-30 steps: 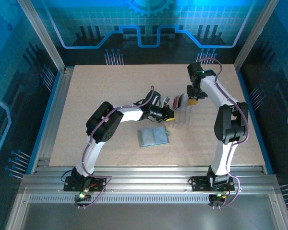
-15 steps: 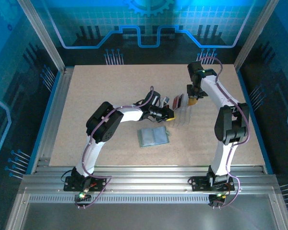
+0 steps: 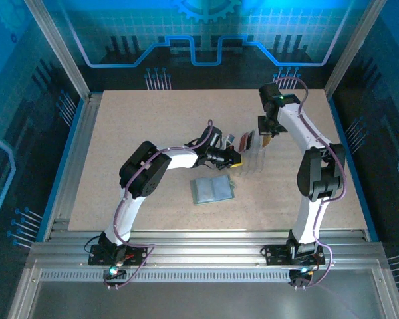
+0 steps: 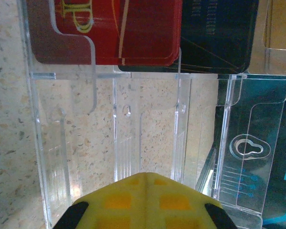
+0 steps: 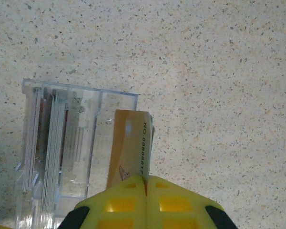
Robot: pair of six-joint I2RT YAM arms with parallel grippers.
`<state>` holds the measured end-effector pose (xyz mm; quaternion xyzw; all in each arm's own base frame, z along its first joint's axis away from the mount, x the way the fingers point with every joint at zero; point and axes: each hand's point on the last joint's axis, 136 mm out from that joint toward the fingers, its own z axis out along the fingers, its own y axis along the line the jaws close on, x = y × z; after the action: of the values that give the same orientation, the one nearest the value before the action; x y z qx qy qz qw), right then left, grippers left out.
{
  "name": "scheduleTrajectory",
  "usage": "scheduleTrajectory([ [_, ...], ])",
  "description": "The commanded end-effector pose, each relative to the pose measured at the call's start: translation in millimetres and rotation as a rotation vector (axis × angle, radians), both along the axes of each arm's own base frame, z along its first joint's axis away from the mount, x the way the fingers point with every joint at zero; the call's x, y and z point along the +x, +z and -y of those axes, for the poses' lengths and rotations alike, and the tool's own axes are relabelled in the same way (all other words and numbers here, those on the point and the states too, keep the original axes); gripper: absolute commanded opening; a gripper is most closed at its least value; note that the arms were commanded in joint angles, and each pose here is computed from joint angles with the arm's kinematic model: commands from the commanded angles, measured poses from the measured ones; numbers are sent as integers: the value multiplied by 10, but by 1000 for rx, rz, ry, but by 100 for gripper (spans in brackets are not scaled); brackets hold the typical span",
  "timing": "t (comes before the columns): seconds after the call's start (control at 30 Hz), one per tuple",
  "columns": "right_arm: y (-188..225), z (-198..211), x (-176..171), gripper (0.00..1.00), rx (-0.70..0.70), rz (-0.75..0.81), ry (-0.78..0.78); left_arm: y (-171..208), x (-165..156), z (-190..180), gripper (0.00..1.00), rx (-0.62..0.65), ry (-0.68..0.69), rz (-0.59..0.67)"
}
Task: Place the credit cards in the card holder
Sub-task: Pick up the credit card from the storage box.
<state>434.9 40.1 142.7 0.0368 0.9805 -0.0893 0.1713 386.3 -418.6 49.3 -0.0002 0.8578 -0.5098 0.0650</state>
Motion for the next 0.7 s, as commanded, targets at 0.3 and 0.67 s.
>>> scheduleTrajectory([
  [0.3,62,-195,-94,0,117,-36,51,-1101,-257,-543,2,286,107,-228],
  [0.67,371,-159,-142,0,104,48,32,-1087,-250,-532,2,279,103,-226],
])
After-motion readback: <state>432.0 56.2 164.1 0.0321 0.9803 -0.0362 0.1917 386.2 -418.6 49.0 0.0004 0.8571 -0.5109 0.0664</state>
